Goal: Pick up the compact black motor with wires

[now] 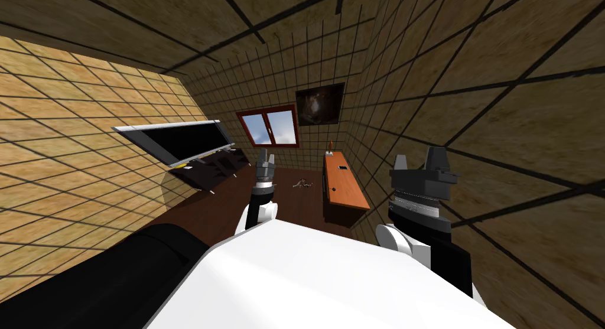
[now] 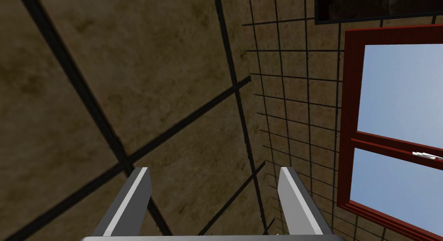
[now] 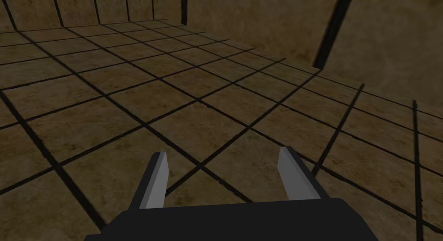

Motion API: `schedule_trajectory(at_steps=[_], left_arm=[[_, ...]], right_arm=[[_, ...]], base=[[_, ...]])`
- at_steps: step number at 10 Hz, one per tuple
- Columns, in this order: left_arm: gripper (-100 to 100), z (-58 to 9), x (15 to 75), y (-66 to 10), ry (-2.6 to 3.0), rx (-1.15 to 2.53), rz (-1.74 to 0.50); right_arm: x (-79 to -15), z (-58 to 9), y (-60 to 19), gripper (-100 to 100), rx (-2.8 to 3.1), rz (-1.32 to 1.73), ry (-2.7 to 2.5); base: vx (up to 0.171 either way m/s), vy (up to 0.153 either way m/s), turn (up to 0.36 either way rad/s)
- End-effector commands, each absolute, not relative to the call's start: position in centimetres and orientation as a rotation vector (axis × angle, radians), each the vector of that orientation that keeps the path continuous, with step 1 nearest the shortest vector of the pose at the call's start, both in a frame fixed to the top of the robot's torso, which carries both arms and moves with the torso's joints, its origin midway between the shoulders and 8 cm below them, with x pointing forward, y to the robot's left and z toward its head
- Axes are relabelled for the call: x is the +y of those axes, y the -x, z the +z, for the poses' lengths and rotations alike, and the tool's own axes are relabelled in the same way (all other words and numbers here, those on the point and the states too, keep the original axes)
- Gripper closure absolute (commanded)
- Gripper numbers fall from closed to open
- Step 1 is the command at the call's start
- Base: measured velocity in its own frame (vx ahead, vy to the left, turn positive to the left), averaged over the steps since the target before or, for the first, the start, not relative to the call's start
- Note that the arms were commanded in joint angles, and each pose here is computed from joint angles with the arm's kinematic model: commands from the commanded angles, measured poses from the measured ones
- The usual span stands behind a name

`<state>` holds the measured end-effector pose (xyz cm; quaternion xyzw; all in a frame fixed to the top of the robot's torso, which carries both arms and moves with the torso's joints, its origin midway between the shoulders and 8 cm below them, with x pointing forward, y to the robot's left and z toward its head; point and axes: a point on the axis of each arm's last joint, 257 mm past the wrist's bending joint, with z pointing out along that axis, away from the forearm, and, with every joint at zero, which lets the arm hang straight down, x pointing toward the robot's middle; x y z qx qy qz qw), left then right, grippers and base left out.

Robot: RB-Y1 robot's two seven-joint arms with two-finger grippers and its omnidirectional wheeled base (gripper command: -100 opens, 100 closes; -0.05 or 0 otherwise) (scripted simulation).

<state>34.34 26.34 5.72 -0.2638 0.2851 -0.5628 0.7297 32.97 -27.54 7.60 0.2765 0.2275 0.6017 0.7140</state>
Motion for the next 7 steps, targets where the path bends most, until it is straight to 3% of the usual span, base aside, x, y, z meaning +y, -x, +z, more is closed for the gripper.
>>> schedule_trajectory(at_steps=[1,7], left_arm=[[0,5.7,26.3,-34.3,0.581,0.628,-1.239],[0,5.7,26.3,-34.3,0.581,0.628,-1.239]], right_arm=[[-27.2,6.6,-33.6,-100,0.556,1.317,-0.606],[-26.6,-1.5,-36.7,-100,0.843,1.173,-0.622]], base=[[-0.008,0.001,0.089],[-0.024,-0.006,0.186]])
